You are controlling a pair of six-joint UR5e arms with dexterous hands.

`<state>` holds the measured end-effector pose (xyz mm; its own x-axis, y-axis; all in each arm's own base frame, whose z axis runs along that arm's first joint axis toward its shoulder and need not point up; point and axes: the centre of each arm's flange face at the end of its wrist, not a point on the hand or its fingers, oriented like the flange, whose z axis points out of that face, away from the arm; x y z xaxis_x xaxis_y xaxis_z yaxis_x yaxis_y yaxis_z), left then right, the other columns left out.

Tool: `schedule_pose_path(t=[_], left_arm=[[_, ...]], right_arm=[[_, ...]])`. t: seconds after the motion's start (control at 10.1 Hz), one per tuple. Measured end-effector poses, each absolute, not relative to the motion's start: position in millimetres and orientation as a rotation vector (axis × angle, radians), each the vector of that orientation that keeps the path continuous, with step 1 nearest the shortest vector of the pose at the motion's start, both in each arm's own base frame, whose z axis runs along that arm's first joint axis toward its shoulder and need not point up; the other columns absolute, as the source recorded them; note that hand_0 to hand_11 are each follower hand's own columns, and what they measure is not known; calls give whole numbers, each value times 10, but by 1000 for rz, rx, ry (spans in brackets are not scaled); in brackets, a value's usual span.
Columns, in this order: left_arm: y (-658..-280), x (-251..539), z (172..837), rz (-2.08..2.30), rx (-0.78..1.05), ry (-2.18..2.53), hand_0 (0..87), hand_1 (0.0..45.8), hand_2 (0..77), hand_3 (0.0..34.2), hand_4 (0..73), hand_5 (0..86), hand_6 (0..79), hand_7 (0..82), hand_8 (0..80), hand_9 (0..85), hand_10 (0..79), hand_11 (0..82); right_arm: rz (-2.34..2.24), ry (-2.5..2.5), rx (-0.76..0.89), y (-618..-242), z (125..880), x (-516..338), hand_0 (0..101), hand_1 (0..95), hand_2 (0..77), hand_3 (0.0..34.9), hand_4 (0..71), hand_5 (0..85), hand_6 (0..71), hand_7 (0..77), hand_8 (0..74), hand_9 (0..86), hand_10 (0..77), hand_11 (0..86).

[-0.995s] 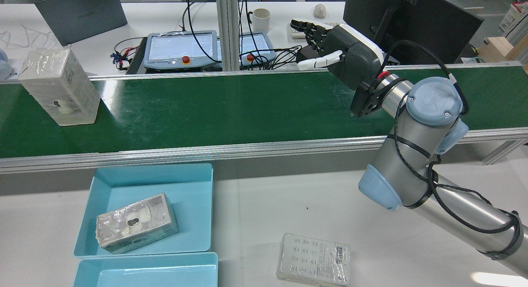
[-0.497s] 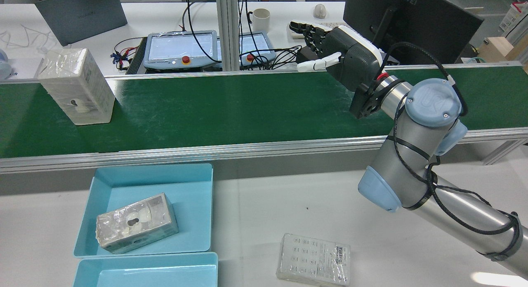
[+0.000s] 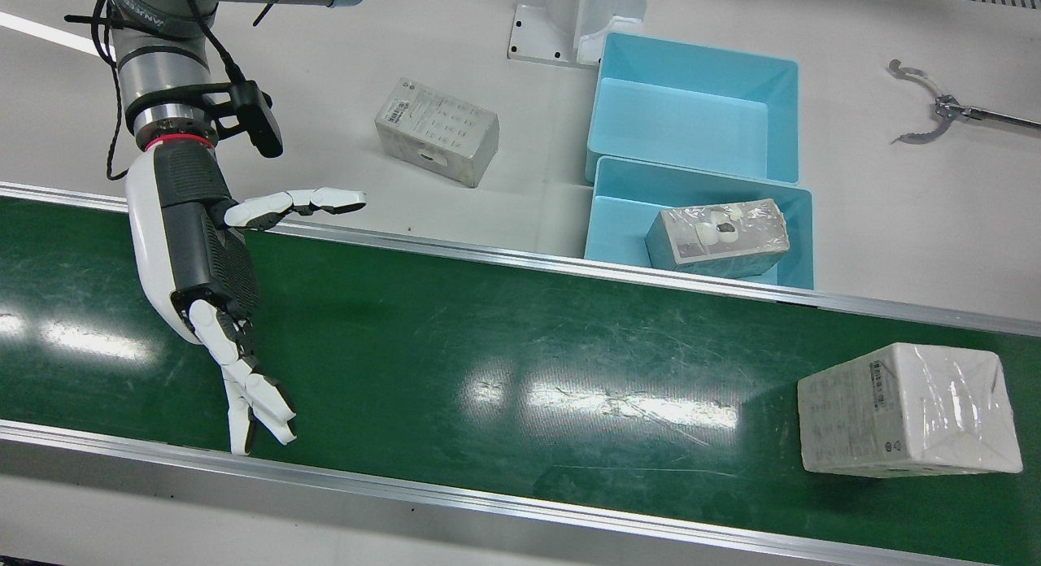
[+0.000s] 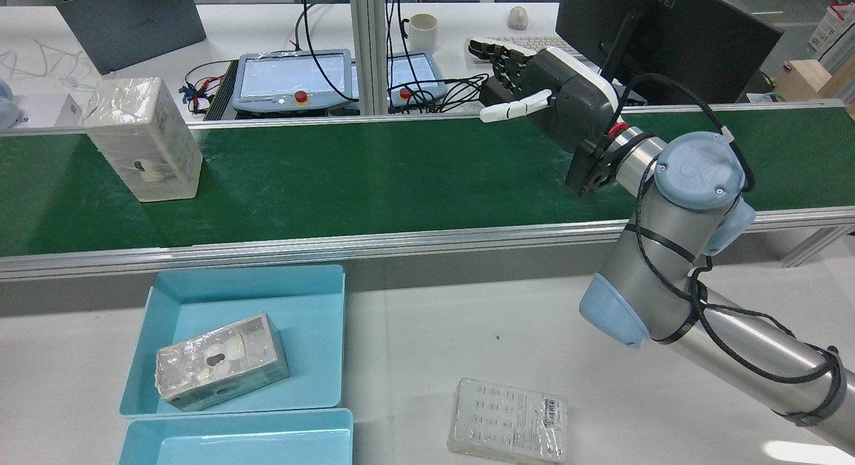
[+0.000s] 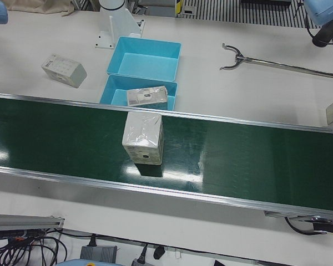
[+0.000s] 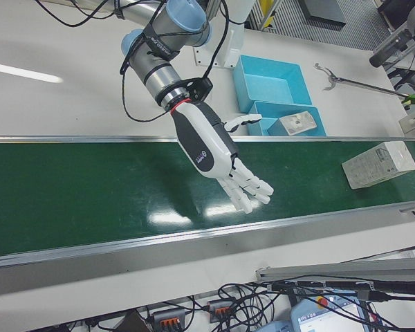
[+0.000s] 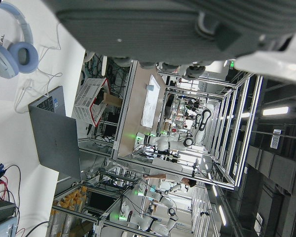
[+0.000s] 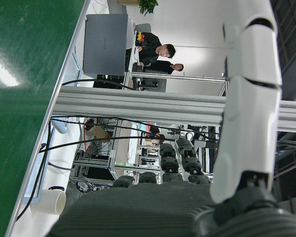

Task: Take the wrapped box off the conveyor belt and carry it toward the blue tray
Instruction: 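Lower the open right hand toward the belt as the wrapped box approaches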

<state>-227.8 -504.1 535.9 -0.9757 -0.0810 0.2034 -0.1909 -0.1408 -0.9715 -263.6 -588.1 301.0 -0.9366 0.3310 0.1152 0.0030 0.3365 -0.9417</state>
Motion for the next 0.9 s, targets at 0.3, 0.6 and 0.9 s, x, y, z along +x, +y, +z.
schedule_pose_path(t=[0.3, 0.6, 0.9], left_arm=[[-5041, -2278, 5359, 2297, 319, -2009, 0, 0, 11, 0, 0, 11, 0, 0, 0, 0, 0, 0], [-5041, -2278, 5359, 2297, 319, -2009, 0, 0, 11, 0, 0, 11, 0, 0, 0, 0, 0, 0], [-5041, -2278, 5359, 2297, 319, -2009, 0, 0, 11, 0, 0, 11, 0, 5, 0, 0, 0, 0]], right_arm=[[1630, -2319, -300, -5877, 2998, -2642, 470, 125, 136, 2, 109, 98, 11, 65, 0, 16, 0, 16], [1629, -2320, -302, -5876, 2987, -2647, 470, 125, 136, 2, 98, 98, 11, 60, 0, 16, 0, 16], [1629, -2321, -300, -5880, 2985, -2645, 470, 125, 136, 2, 98, 98, 11, 65, 0, 16, 0, 16]])
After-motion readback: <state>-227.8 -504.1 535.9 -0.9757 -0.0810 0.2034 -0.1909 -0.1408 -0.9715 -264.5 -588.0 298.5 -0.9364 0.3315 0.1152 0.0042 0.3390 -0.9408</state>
